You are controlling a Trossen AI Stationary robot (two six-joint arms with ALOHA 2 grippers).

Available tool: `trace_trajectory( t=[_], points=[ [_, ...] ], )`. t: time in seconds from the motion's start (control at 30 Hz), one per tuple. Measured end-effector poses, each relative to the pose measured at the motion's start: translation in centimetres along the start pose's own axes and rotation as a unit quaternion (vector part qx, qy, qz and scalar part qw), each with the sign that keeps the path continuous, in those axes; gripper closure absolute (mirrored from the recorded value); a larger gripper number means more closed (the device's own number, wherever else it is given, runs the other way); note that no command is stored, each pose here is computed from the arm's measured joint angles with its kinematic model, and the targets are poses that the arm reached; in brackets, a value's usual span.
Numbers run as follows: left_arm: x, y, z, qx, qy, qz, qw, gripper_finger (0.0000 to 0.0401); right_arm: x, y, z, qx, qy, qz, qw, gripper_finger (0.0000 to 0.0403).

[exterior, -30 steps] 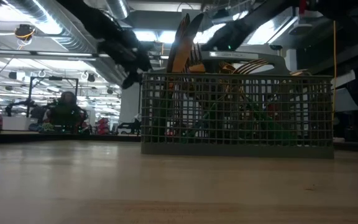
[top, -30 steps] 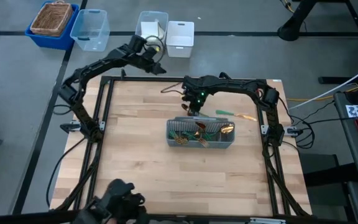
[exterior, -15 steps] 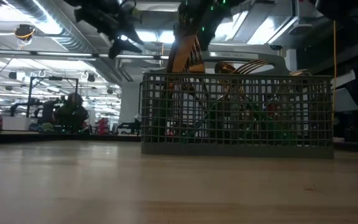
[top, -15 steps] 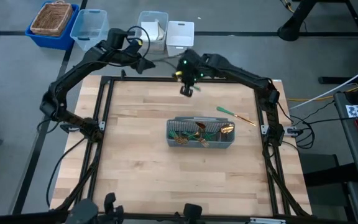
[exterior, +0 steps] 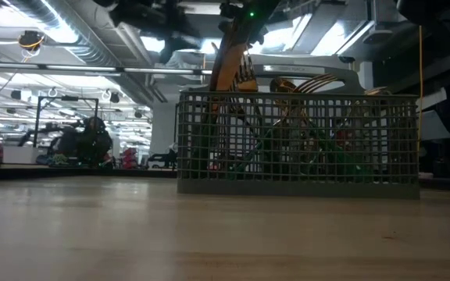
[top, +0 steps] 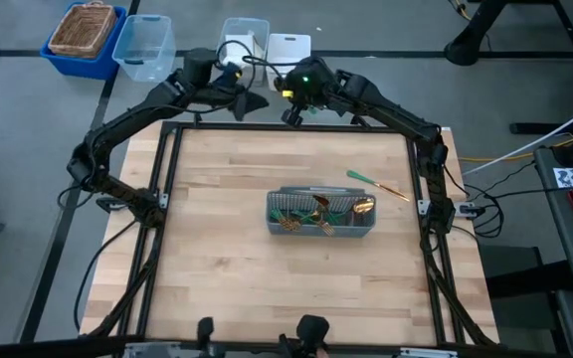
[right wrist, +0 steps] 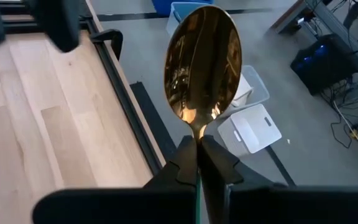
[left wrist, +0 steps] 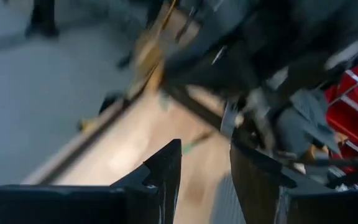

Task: Sort silverware
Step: Put the green spoon into the gray utensil holder

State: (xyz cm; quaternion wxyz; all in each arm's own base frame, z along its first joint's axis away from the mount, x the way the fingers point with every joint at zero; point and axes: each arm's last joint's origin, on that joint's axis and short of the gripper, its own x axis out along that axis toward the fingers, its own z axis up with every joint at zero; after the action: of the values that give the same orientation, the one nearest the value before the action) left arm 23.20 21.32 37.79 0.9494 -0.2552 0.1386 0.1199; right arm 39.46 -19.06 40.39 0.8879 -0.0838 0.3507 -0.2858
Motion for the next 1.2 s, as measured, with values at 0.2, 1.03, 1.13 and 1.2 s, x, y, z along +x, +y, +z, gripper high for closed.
trace_trajectory(
  t=[0.2, 1.03, 1.13, 1.2],
  points=[
    [0.8, -1.6, 1.3, 0.034, -0.089, 0.030, 0.995, 0.0274, 0.0, 0.0, 0.0, -0.007, -0.001, -0.001, 1.000, 0.0396],
    [4.4, -0.7, 0.8, -0.014, -0.136, 0.129, 0.982, 0.0274, 0.0, 0.0, 0.5, -0.006, -0.029, 0.007, 1.000, 0.0396],
    [5.2, -0.3, 0.5, -0.010, -0.126, 0.133, 0.983, 0.0275, 0.0, 0.0, 0.5, -0.006, -0.027, 0.007, 1.000, 0.0396],
    [5.5, -0.1, 0.4, -0.002, -0.123, 0.136, 0.983, 0.0284, 0.0, 0.0, 0.5, -0.007, -0.026, 0.007, 1.000, 0.0397]
  ],
)
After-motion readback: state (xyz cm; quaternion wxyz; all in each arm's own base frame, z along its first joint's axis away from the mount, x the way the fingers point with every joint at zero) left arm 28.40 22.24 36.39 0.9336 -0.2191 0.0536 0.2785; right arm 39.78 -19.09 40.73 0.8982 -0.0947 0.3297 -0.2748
